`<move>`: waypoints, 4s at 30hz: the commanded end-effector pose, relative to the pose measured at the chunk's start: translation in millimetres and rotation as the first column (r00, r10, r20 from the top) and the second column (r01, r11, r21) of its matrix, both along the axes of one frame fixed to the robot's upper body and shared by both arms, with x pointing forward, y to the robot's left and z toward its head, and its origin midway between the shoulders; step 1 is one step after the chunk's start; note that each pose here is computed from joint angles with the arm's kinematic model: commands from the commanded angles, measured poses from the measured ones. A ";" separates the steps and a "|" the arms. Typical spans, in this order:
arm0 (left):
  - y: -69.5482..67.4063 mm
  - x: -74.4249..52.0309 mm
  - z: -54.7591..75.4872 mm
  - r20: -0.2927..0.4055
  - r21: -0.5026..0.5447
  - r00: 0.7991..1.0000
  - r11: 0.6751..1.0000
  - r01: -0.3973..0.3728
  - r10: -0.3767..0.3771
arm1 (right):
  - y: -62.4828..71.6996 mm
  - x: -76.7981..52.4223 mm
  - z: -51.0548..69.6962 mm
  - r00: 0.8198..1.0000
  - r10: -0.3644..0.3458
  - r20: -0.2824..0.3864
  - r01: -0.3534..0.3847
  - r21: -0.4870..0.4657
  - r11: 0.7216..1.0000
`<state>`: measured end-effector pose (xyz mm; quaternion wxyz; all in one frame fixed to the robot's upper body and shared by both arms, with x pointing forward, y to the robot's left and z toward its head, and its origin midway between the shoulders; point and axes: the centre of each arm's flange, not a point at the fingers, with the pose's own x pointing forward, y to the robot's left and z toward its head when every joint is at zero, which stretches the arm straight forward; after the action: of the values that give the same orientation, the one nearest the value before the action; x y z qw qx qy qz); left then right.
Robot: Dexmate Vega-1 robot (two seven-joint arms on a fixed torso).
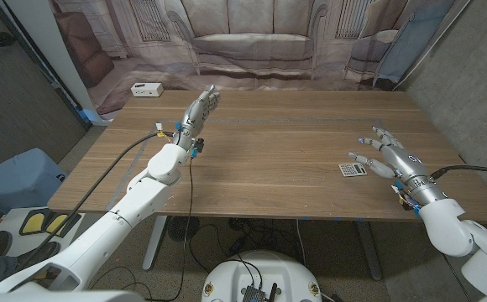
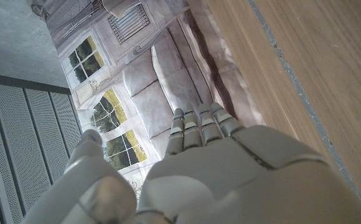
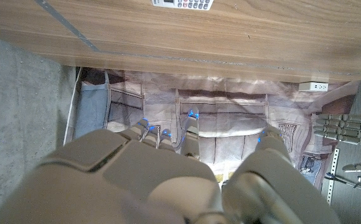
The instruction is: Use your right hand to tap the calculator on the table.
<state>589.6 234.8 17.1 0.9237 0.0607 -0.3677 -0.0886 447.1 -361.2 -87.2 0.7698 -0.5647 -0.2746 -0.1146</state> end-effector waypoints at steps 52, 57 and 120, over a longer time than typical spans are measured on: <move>2.7 3.3 -0.7 -0.011 -0.001 1.000 1.000 -0.002 0.002 | 5.0 38.8 -2.2 0.955 -0.058 -0.292 0.042 -0.062 0.997; 2.5 2.3 1.3 -0.005 0.003 1.000 1.000 -0.005 0.005 | 5.8 41.2 -3.7 0.950 -0.053 -0.307 0.039 -0.052 0.998; -3.0 8.7 4.2 -0.018 0.011 1.000 1.000 0.005 -0.005 | 4.1 63.8 -21.7 0.920 -0.136 -0.367 0.110 -0.091 0.990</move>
<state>597.7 235.2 21.9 0.9263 0.0635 -0.3609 -0.0877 507.0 -354.6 -106.0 0.7765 -0.6208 -0.0984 -0.0449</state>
